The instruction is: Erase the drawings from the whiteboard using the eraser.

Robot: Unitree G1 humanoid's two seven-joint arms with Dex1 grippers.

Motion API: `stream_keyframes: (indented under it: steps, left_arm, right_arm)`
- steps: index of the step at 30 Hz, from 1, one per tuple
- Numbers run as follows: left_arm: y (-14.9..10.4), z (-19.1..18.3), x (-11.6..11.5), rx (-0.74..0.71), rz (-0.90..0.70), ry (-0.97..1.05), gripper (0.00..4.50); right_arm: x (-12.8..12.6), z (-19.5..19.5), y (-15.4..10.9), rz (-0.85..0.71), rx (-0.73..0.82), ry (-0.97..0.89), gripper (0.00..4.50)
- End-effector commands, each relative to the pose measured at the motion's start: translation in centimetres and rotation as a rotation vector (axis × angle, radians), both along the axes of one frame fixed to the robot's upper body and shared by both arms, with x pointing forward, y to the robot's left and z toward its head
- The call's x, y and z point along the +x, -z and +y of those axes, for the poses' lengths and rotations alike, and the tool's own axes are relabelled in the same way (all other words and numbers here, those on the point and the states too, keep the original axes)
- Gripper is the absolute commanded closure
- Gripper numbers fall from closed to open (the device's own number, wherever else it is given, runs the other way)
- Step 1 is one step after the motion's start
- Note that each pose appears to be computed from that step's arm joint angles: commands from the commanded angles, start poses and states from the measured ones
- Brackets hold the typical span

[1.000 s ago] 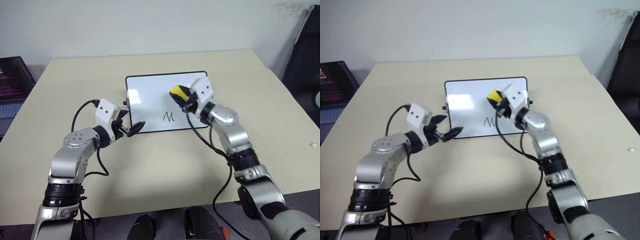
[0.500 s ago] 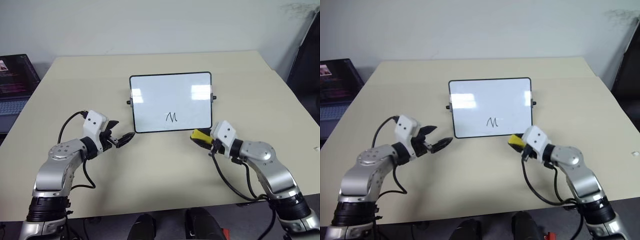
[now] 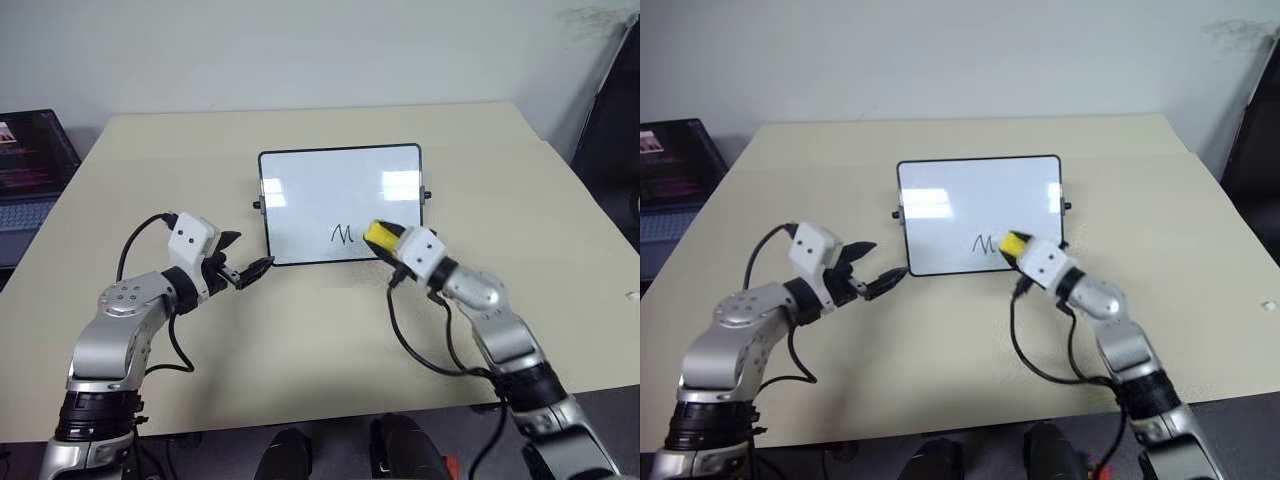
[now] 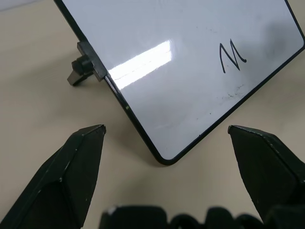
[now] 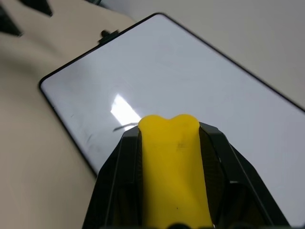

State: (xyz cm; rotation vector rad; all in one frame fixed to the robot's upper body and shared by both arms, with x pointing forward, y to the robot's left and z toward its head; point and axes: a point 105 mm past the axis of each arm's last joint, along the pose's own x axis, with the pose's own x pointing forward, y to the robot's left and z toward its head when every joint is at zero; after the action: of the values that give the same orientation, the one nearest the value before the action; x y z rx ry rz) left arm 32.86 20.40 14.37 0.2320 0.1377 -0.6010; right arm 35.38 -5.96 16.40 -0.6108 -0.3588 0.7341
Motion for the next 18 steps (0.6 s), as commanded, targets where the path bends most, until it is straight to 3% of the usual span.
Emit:
stream_keyframes:
  steps: [1, 12, 18]
  left_arm:
    - [-1.3, -0.9, -0.1, 0.018, -0.055, 0.038, 0.0]
    - [-1.4, -1.5, -0.1, 0.029, -0.054, 0.064, 0.0]
    - [-1.5, -1.5, -0.2, 0.031, -0.055, 0.064, 0.0]
  right_arm:
    - [1.6, 1.2, -1.3, -0.081, -0.001, -0.003, 3.25]
    - [6.3, 3.9, -2.1, -0.113, 0.009, 0.024, 3.25]
    - [6.5, 5.0, 1.8, -0.022, -0.074, 0.008, 3.25]
